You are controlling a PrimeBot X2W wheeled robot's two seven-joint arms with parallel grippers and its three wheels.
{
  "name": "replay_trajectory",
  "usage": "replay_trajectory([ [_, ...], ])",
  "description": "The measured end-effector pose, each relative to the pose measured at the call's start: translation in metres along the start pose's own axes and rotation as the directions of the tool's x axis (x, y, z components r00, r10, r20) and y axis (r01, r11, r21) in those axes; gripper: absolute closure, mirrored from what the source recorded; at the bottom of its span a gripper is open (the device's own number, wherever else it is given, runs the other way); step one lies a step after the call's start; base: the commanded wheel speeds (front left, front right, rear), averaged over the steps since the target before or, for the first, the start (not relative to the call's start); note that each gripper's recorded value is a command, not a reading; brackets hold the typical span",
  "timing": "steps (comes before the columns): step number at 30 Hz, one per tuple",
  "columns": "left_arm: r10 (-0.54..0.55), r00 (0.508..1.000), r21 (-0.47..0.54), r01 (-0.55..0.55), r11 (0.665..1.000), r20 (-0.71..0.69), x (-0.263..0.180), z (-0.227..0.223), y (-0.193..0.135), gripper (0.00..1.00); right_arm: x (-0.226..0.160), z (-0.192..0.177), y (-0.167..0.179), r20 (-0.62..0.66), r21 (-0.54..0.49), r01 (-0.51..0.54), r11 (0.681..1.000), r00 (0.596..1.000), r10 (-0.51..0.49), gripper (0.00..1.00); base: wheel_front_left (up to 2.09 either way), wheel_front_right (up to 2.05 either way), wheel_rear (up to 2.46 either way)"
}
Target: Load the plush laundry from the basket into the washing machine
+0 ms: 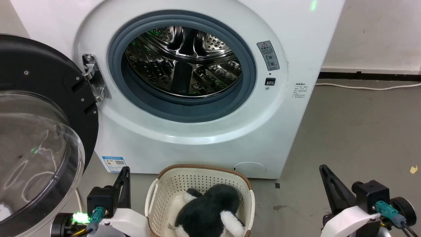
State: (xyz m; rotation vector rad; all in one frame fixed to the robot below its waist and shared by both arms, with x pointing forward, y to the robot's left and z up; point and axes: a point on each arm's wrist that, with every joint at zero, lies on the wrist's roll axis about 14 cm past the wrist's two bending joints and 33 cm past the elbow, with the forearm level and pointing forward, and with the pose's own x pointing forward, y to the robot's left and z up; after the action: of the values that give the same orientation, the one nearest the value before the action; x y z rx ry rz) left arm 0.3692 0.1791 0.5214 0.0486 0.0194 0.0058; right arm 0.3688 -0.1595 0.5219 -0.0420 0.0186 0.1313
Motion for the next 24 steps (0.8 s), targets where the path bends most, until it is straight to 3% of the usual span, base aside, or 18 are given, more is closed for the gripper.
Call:
replay_trajectory([
  [21, -0.001, 1.000, 0.000, 0.001, 1.000, 0.000, 0.0000, 0.0000, -0.0002, 1.00, 0.0000, 0.0000, -0.0001, 0.000, 0.000, 0.000, 1.000, 1.000, 0.000, 1.00, 0.00, 0.00, 0.00],
  [22, 0.000, 1.000, 0.000, 0.000, 1.000, 0.000, -0.0001, -0.0001, -0.0002, 0.00, -0.0001, 0.0000, -0.0001, 0.000, 0.000, 0.000, 1.000, 1.000, 0.000, 0.00, 0.00, 0.00, 0.00],
  [24, 0.001, 1.000, 0.000, -0.001, 1.000, -0.001, -0.0001, -0.0003, 0.0000, 0.00, -0.0001, -0.0002, -0.0001, -0.001, 0.000, 0.000, 1.000, 1.000, 0.000, 0.00, 0.00, 0.00, 0.00],
])
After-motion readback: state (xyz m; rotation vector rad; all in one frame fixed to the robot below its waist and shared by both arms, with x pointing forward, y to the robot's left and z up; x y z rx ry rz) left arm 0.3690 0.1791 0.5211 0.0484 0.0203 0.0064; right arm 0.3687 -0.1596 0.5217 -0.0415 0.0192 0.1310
